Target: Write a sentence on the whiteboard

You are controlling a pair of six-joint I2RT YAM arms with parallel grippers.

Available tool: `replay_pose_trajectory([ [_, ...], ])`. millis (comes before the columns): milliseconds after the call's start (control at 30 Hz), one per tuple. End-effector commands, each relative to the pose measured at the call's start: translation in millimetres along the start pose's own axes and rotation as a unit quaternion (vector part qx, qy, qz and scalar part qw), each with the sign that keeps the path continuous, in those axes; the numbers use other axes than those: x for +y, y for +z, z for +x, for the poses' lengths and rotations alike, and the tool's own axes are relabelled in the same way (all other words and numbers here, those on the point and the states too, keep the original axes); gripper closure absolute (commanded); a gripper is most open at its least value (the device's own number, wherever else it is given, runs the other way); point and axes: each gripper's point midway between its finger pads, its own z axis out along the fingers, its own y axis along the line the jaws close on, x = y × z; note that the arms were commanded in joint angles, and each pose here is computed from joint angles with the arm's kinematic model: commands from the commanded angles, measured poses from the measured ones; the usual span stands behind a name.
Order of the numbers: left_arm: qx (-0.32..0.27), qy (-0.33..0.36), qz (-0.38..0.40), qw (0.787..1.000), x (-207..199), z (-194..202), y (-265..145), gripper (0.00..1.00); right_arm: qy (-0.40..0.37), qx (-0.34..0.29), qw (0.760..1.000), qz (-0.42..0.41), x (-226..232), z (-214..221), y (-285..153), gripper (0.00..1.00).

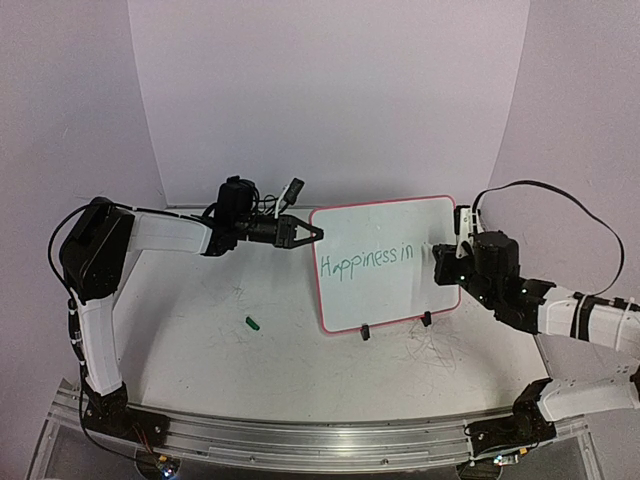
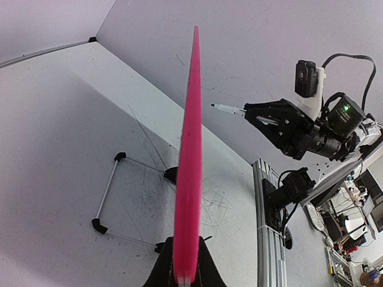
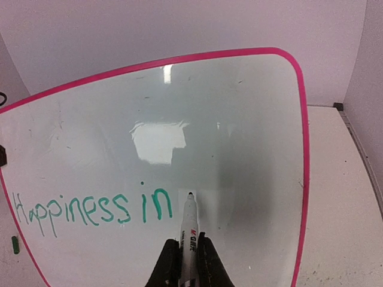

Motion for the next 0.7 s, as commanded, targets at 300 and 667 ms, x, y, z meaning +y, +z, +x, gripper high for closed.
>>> replay_pose_trajectory([
  [300, 0.022, 0.006, 0.019, 1.0, -20, 13, 11, 1.0, 0.007, -0.003, 0.999, -0.04, -13, -5, 4, 1.0],
  [667, 0.022, 0.007, 0.02, 1.0, -21, 12, 11, 1.0, -0.005, -0.008, 0.996, -0.084, 1, -6, 0, 1.0],
])
